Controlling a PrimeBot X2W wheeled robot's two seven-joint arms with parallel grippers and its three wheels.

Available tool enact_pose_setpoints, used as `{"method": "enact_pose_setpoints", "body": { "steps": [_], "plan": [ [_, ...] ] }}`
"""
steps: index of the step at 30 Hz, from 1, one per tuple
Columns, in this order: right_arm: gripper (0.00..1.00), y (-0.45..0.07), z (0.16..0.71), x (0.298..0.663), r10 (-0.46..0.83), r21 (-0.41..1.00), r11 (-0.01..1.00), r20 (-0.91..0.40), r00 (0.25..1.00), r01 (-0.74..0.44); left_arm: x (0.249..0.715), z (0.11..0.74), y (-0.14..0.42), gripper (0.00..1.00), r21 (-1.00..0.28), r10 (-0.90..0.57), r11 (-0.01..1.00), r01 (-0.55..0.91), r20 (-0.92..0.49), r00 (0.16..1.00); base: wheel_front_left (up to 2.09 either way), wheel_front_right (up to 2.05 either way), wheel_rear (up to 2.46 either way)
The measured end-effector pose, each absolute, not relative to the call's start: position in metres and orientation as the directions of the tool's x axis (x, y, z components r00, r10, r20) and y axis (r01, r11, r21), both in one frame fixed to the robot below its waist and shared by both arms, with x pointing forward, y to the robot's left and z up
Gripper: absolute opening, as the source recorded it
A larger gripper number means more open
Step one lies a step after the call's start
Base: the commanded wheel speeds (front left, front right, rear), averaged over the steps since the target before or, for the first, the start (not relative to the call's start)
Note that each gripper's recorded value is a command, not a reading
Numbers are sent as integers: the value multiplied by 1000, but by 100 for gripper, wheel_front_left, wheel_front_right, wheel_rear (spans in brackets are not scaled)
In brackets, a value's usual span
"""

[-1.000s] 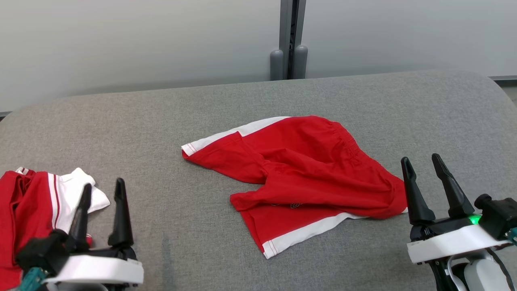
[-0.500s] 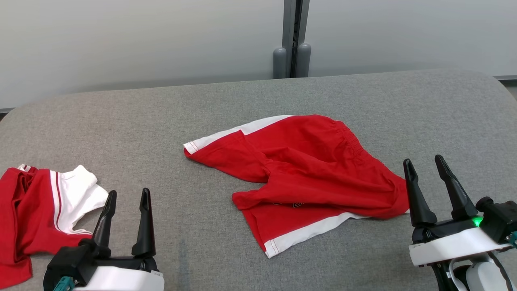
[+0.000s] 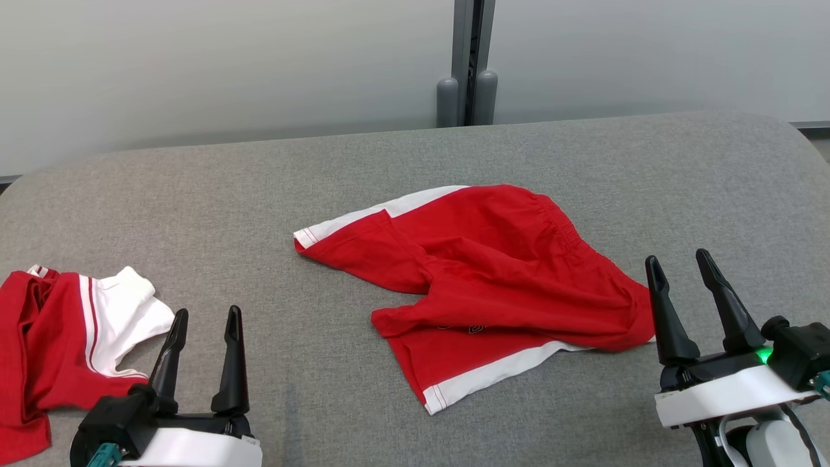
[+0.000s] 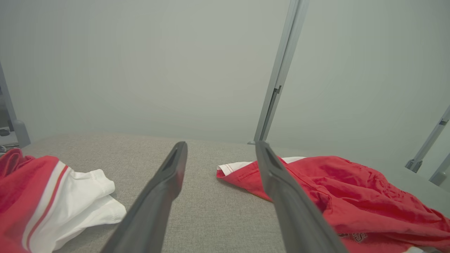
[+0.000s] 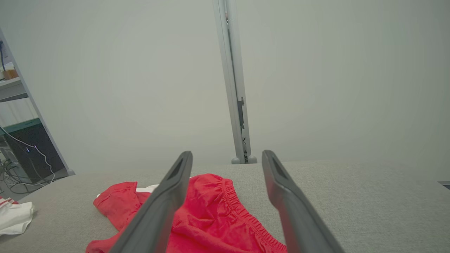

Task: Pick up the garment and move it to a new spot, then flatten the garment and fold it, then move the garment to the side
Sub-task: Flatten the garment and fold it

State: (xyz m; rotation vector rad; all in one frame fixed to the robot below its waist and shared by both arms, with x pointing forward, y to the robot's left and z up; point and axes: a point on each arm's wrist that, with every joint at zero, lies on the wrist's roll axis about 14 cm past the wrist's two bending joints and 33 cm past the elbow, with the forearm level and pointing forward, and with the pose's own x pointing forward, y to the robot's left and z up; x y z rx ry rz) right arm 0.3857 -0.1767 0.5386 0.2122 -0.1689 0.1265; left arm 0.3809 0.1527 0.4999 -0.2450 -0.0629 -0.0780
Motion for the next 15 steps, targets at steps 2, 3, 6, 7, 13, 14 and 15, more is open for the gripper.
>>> {"method": "enact_pose_setpoints", "body": {
  "steps": [2, 3, 6, 7, 13, 14, 15],
  "plan": [
    [100, -177, 539, 386, 106, 198, 970, 180, 978, -142, 381, 499, 153, 100, -240, -69, 967, 84, 69, 995, 0, 0, 0],
    [100, -177, 539, 386, 106, 198, 970, 180, 978, -142, 381, 498, 153, 100, -240, -69, 967, 83, 67, 995, 0, 0, 0],
    [100, -177, 539, 385, 105, 198, 970, 181, 978, -141, 381, 498, 152, 100, -238, -73, 967, 87, 66, 995, 0, 0, 0],
    [100, -177, 539, 385, 105, 198, 970, 181, 978, -141, 381, 498, 152, 100, -239, -73, 967, 87, 66, 995, 0, 0, 0],
    [100, -178, 539, 385, 103, 197, 970, 180, 978, -139, 380, 497, 149, 100, -247, -77, 965, 90, 63, 995, 0, 0, 0],
    [100, -178, 539, 385, 103, 197, 971, 179, 978, -138, 380, 497, 149, 100, -249, -78, 964, 91, 62, 995, 0, 0, 0],
    [100, -179, 539, 385, 102, 197, 971, 179, 979, -137, 380, 497, 148, 100, -251, -79, 964, 92, 61, 995, 0, 0, 0]
  ]
}}
